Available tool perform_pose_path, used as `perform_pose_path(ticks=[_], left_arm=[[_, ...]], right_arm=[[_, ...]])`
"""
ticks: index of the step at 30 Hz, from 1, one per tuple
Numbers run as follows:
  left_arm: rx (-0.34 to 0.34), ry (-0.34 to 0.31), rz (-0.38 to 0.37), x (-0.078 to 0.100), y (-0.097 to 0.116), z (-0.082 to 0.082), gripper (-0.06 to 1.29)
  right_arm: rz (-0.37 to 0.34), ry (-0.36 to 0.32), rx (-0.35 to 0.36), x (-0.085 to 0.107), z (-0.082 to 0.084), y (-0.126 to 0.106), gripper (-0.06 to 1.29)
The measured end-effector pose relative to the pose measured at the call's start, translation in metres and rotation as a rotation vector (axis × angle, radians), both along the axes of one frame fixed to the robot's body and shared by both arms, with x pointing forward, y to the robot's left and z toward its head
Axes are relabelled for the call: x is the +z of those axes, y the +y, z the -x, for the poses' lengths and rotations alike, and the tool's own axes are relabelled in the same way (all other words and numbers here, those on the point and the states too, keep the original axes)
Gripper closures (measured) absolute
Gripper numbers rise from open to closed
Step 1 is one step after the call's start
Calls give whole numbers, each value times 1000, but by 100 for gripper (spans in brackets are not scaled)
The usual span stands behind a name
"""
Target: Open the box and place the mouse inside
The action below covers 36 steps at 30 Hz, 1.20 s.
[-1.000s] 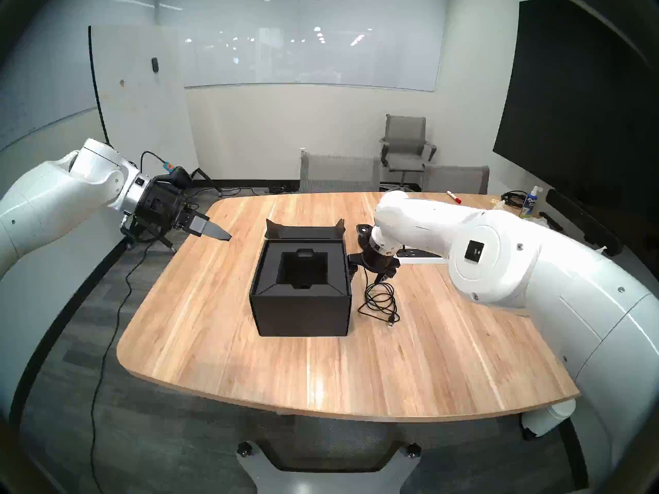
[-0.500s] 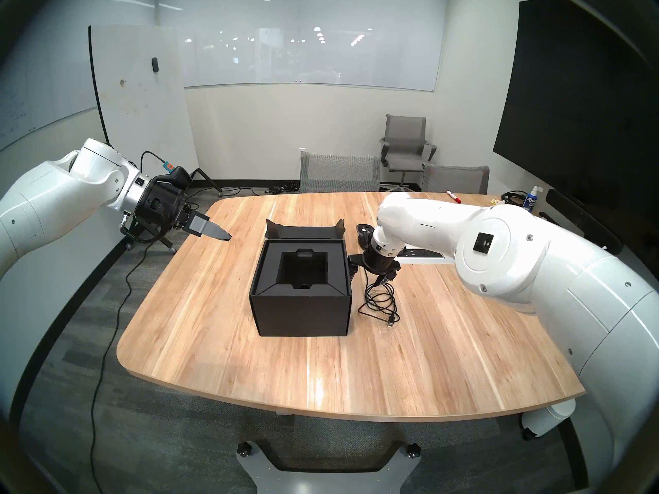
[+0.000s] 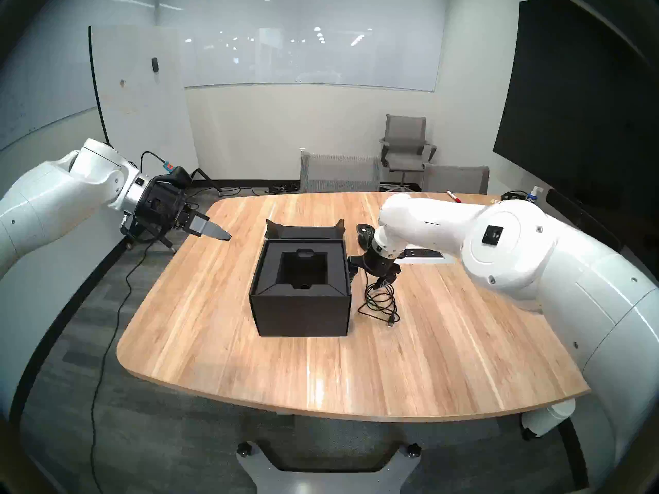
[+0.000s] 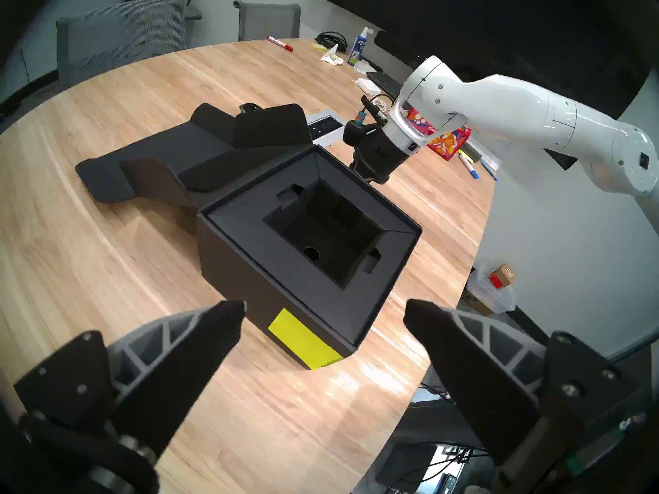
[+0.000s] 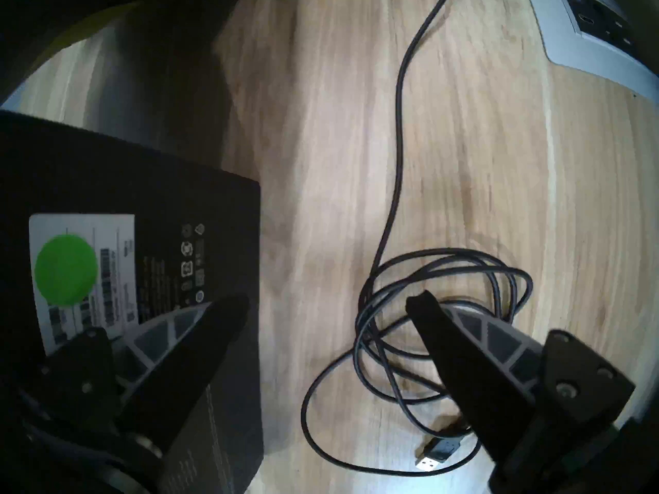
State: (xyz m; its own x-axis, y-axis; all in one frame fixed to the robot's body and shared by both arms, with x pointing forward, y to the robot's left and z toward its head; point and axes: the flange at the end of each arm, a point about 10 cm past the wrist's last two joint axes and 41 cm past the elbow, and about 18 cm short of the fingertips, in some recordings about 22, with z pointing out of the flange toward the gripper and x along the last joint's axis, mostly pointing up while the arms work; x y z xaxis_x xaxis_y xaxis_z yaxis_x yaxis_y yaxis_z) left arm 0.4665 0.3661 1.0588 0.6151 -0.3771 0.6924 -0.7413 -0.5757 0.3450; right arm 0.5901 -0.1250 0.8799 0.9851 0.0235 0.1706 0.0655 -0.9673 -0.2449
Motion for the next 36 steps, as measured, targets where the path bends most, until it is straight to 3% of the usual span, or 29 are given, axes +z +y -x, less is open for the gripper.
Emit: perform_pose_path(ticks=[29, 33, 34, 36], left_arm=[[0, 0, 0, 0, 0, 0, 1], [0, 0, 0, 0, 0, 0, 1], [0, 0, 0, 0, 0, 0, 1], [0, 0, 0, 0, 0, 0, 1]], right_arm=[[-22, 62, -41, -18, 11, 0, 4], [-27, 66, -50, -24, 13, 2, 71], [-28, 66, -52, -24, 13, 2, 81], [-33, 64, -56, -24, 12, 3, 86]])
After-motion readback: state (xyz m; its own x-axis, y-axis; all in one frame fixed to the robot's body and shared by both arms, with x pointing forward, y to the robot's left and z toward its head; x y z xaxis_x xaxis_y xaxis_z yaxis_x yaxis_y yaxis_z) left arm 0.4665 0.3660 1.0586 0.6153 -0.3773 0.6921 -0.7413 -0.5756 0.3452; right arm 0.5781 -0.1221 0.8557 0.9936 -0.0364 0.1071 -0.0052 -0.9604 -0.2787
